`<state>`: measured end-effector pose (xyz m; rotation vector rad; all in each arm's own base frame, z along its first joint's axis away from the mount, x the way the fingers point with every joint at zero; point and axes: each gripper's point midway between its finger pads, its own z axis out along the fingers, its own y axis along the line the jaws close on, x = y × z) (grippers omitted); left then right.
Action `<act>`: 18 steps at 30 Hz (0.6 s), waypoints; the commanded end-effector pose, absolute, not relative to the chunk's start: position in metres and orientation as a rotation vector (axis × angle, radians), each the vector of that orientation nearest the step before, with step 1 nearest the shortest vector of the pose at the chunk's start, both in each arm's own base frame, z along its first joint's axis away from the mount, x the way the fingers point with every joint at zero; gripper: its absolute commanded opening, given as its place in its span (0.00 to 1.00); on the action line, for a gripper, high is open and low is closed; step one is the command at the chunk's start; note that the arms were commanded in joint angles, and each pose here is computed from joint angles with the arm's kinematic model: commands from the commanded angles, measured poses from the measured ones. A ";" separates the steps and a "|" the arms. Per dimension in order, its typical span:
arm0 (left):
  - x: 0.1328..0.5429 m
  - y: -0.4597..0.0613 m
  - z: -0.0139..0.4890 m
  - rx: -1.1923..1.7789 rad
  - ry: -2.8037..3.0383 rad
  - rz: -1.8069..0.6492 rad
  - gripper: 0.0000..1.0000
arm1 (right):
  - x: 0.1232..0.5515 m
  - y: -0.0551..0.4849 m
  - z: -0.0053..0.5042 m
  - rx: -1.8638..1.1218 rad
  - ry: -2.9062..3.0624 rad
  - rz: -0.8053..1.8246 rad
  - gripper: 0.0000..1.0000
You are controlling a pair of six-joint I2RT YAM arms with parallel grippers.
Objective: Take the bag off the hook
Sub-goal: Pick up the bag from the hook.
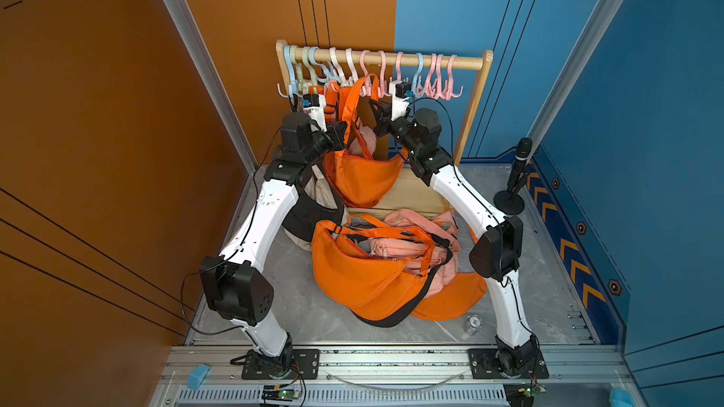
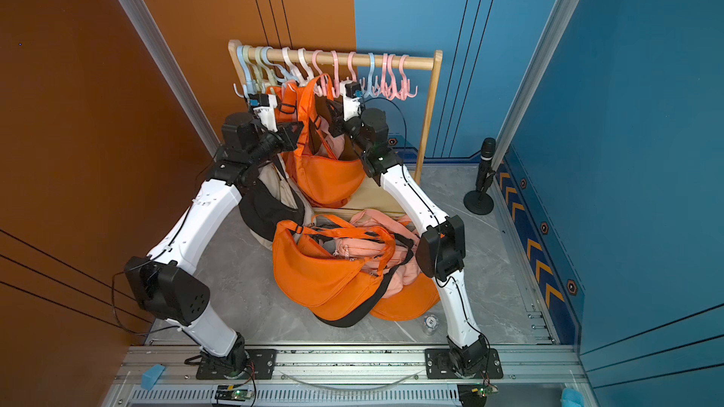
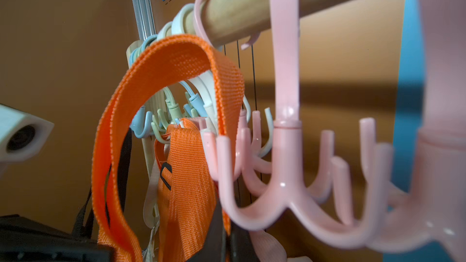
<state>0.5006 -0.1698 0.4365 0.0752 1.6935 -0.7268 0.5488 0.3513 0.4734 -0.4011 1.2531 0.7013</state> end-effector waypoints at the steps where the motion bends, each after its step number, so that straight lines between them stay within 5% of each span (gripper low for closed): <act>1: 0.496 -0.178 0.459 0.108 1.644 -0.762 0.00 | 0.527 0.342 0.510 -0.388 1.171 0.721 0.00; 18: 0.437 -0.165 0.495 0.135 1.557 -0.738 0.00 | 0.440 0.345 0.544 -0.485 1.116 0.700 0.00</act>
